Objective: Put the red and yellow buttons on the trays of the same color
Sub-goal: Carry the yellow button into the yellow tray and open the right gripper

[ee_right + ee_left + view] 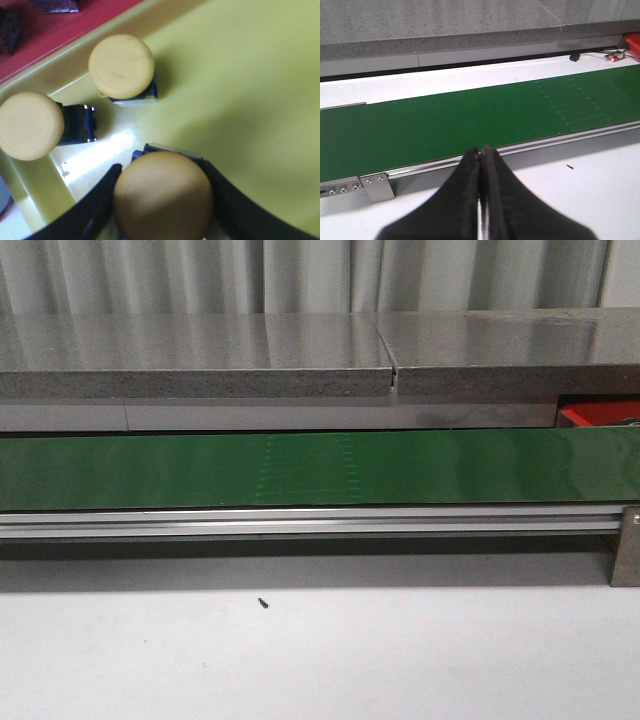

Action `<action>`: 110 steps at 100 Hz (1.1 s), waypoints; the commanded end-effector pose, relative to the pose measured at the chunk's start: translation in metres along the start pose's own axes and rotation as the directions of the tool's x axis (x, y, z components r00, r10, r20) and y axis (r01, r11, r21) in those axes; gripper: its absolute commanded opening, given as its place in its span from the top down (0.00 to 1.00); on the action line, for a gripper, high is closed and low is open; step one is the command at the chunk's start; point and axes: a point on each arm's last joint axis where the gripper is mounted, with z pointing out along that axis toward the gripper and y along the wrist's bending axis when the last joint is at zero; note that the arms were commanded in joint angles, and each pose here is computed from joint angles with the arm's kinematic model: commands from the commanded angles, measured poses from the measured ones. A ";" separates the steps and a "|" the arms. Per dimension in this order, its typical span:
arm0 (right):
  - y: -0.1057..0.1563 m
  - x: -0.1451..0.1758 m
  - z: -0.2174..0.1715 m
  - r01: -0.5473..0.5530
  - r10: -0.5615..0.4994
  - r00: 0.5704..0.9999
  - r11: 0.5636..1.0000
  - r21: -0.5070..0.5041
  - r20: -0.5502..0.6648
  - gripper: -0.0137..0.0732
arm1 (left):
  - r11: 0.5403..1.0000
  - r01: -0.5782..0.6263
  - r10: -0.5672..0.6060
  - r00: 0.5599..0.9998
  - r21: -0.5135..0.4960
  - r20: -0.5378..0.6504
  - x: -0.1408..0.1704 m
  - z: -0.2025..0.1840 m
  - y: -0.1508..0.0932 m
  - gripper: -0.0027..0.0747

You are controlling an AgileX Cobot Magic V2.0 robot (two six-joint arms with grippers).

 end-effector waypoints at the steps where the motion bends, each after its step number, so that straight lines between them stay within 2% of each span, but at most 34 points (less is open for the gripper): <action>1: -0.002 -0.009 -0.002 -0.013 0.013 0.997 1.000 0.002 0.072 0.74 | 1.000 0.016 -0.017 0.996 0.016 0.086 -0.013 -0.003 -0.001 0.99; 23: -0.003 -0.001 0.016 -0.057 0.057 0.998 0.998 0.007 0.035 0.73 | 1.000 0.016 -0.017 0.996 0.016 0.086 -0.013 -0.003 -0.001 0.99; 30: -0.003 -0.002 0.017 -0.067 0.067 0.997 0.998 0.006 0.043 0.71 | 1.000 0.016 -0.017 0.996 0.016 0.086 -0.013 -0.003 -0.001 0.99; 37: -0.003 -0.003 0.017 -0.071 0.070 0.996 0.997 0.004 0.054 0.60 | 1.000 0.016 -0.017 0.996 0.016 0.086 -0.013 -0.003 -0.001 0.99; 49: -0.003 -0.003 0.017 -0.073 0.073 0.995 0.997 0.004 0.061 0.31 | 1.000 0.016 -0.017 0.996 0.016 0.086 -0.013 -0.003 -0.001 0.99; 56: -0.003 -0.003 0.017 -0.073 0.073 0.995 0.997 0.004 0.061 0.24 | 1.000 0.016 -0.017 0.996 0.016 0.086 -0.013 -0.003 -0.001 0.99; 80: -0.003 -0.006 0.006 -0.063 0.062 0.993 0.998 0.003 0.100 0.24 | 1.000 0.016 -0.017 0.996 0.016 0.086 -0.013 -0.003 -0.001 0.99; 110: 0.002 -0.007 -0.042 -0.018 0.018 0.973 1.000 -0.004 0.231 0.24 | 1.000 0.016 -0.017 0.996 0.016 0.086 -0.013 -0.003 -0.001 0.99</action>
